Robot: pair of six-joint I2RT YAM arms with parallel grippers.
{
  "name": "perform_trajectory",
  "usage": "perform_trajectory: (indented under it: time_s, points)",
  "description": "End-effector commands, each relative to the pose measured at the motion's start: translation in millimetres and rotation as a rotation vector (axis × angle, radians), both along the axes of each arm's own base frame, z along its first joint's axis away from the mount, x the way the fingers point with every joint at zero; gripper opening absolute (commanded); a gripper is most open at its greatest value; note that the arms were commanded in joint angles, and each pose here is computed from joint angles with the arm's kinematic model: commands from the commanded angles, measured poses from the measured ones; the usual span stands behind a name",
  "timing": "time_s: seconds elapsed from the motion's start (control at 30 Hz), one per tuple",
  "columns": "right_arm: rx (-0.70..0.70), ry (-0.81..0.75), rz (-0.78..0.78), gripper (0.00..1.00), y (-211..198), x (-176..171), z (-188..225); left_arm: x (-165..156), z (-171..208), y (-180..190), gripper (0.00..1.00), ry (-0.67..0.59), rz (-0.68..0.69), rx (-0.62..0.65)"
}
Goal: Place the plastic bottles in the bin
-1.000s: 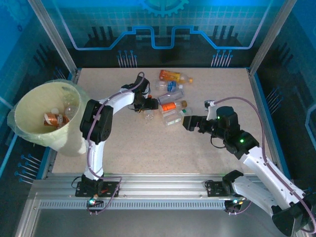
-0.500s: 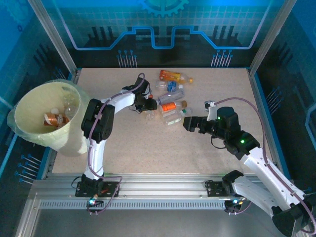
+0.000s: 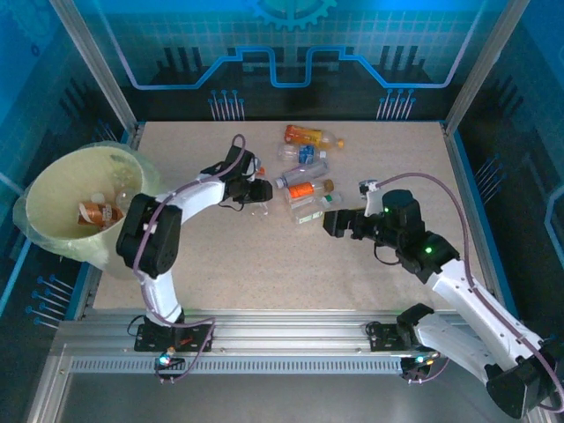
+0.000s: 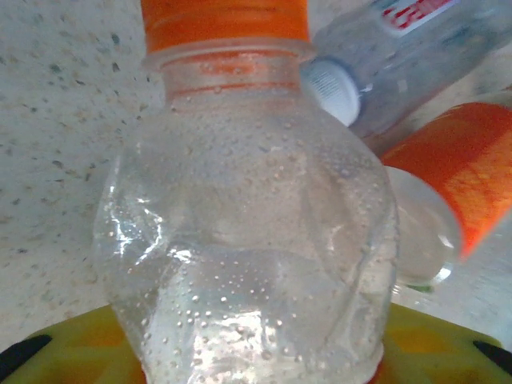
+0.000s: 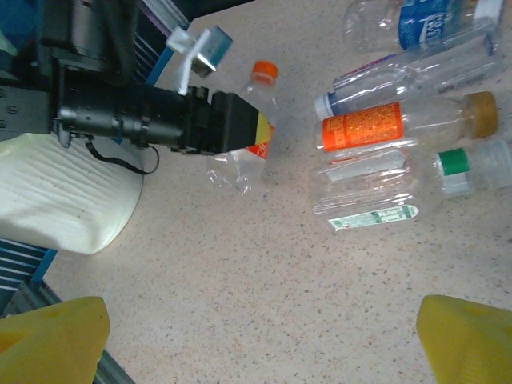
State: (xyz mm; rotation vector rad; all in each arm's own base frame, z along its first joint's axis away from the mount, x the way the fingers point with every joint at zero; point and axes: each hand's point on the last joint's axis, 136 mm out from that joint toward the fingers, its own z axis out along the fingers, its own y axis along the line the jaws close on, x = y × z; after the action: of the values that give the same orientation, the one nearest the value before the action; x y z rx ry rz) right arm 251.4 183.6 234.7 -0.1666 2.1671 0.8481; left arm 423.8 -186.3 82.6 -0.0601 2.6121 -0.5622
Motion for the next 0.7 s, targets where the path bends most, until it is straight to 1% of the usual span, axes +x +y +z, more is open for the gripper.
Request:
perform_trajectory:
  time_s: [0.0,0.17,0.33,0.5,0.57,0.67]
  points:
    - [0.019,-0.026,0.047,1.0,13.0,-1.1,5.6,1.6,37.2,6.6,0.37,-0.115,0.035,-0.03]
    - [0.027,-0.061,0.058,1.0,26.2,2.0,9.5,-16.2,75.3,14.2,0.37,-0.195,0.046,-0.056]
    - [0.029,-0.101,0.05,1.0,35.3,7.3,14.4,-33.1,109.0,20.0,0.37,-0.227,0.054,-0.08]
    - [0.039,-0.122,0.028,1.0,37.5,13.3,19.3,-57.0,170.3,29.9,0.37,-0.33,0.053,-0.103]
    - [0.04,-0.126,0.009,1.0,35.9,15.9,20.3,-69.8,202.1,33.3,0.38,-0.384,0.039,-0.116]
    - [0.029,-0.126,-0.031,1.0,30.7,20.1,18.3,-86.6,242.9,44.2,0.38,-0.473,0.038,-0.101]
